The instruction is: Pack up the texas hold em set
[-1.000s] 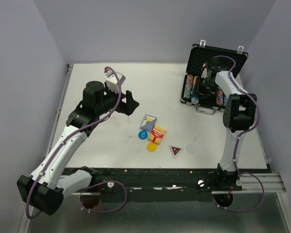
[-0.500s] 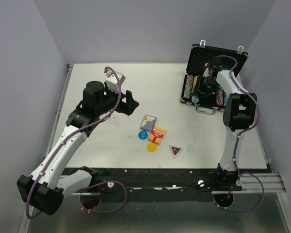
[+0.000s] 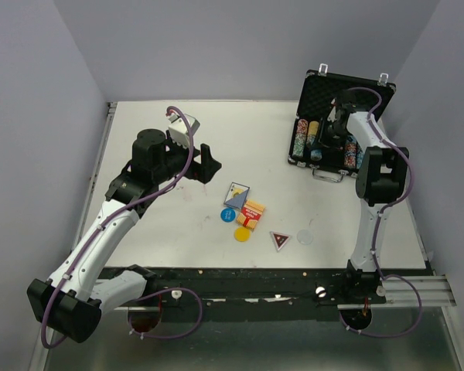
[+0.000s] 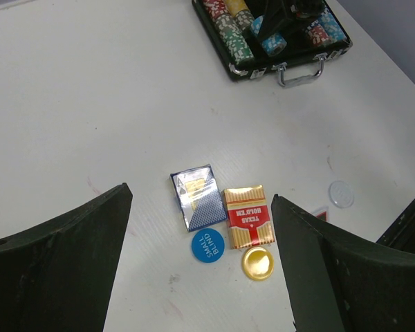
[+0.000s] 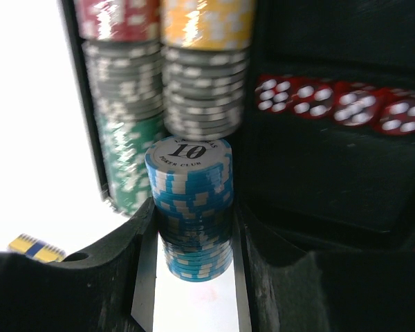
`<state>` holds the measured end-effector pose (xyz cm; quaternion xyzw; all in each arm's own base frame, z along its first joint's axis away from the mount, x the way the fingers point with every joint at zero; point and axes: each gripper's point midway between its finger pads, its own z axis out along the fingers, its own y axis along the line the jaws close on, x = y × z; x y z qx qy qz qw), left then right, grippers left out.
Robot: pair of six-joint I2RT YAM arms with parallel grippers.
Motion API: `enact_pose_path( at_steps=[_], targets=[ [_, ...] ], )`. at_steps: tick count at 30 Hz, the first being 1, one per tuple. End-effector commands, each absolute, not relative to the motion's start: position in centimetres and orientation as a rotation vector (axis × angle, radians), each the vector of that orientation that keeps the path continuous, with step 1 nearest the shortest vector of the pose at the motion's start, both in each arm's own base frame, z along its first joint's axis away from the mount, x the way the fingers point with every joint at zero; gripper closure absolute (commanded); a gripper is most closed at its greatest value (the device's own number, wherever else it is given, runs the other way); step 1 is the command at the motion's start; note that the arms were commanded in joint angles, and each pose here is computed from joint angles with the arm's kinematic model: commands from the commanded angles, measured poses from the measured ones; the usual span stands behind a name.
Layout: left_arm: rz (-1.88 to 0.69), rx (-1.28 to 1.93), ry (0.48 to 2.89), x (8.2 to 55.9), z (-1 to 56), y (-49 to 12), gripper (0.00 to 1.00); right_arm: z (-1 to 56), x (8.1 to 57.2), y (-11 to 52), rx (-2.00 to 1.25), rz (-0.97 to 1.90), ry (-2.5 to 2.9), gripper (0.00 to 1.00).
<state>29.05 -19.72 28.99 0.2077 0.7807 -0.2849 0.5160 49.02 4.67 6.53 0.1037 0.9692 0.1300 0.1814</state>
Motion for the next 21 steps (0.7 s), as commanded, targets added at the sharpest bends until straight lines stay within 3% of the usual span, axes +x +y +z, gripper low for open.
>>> enact_pose_path(
  at_steps=[1, 21],
  targets=[
    [-0.659, 0.503, 1.889, 29.1, 28.3, -19.4, 0.06, 5.1, 50.5, 2.3, 0.320, 0.275, 2.720, 0.99],
    [-0.668, 0.505, 1.892, 29.1, 28.3, -19.6, 0.06, 4.7, 50.4, 4.7, 0.332, 0.401, 2.688, 0.99]
  ],
)
